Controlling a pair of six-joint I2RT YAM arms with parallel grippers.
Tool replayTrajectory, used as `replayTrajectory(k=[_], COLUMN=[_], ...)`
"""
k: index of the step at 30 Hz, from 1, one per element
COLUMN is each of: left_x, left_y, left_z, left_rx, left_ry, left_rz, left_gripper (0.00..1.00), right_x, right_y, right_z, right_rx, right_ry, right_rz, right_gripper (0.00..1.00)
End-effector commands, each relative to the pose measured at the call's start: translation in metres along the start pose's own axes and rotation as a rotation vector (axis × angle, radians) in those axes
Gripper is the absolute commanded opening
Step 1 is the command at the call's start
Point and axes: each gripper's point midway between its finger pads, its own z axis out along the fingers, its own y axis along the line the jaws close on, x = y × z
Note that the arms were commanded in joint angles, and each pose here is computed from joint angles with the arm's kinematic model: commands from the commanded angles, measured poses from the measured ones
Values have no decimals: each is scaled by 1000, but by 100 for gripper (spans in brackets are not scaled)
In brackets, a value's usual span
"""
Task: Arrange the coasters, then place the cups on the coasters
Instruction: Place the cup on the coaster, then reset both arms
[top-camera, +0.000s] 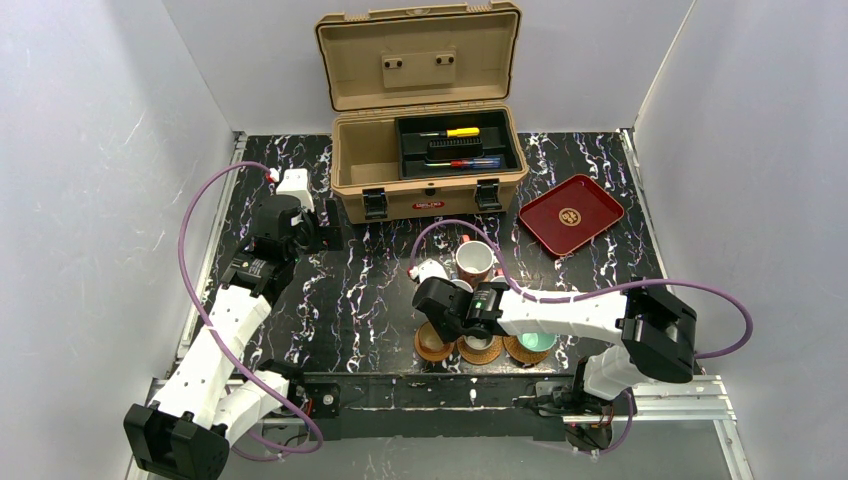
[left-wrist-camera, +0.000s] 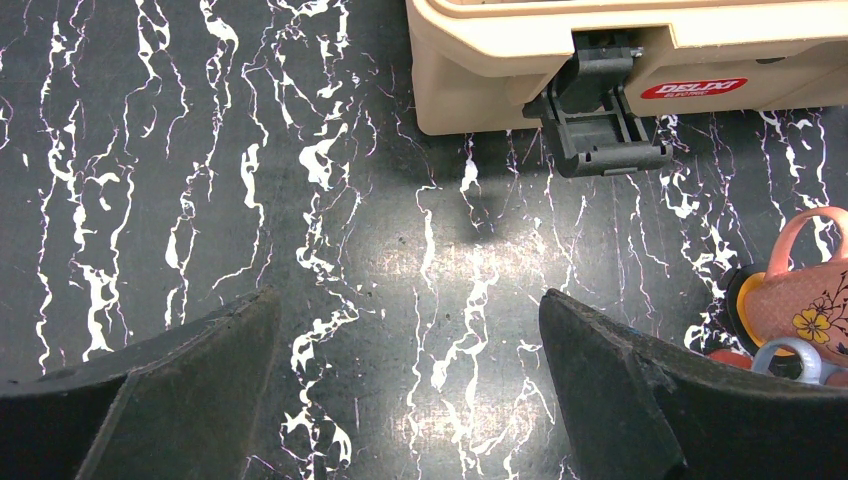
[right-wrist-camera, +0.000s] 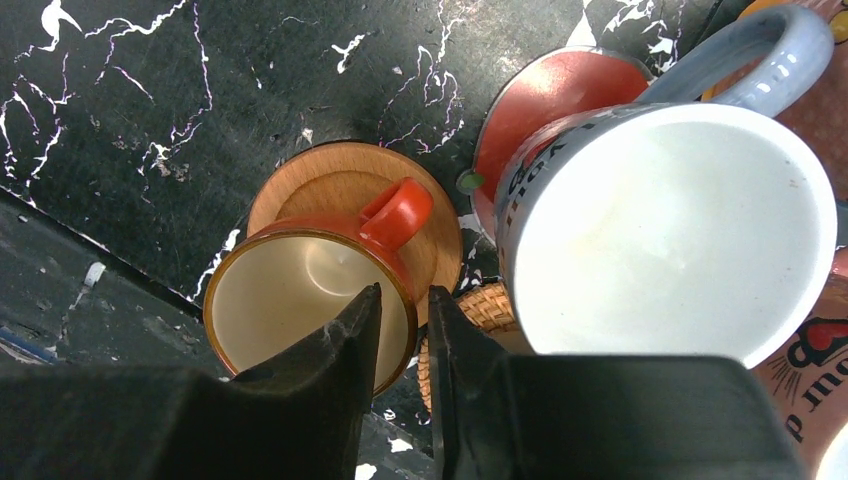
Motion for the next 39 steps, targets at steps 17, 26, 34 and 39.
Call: replayTrajectory(k=[17,26,34,39], left_x=[-1,-1,1,0], left_y=[5,12,21,34], left_z=[-5,-6,-2,1], left_rx=[-15,-56,-112,-163], left_ry=[-15,-18,-17,-8], left_rz=[-2,-19,-36,-90], left_gripper=[99,99,99,99], right_x=[-33,-103,-154,-140], right_y=[10,-15,-118,-210], right_z=[-61,-96,-102,-115], right_rx=[-121,-137,-30,85], right_ry=[-81,-174,-293,-374], right_rz=[-35,40,226,400], right_gripper=[64,78,90,91])
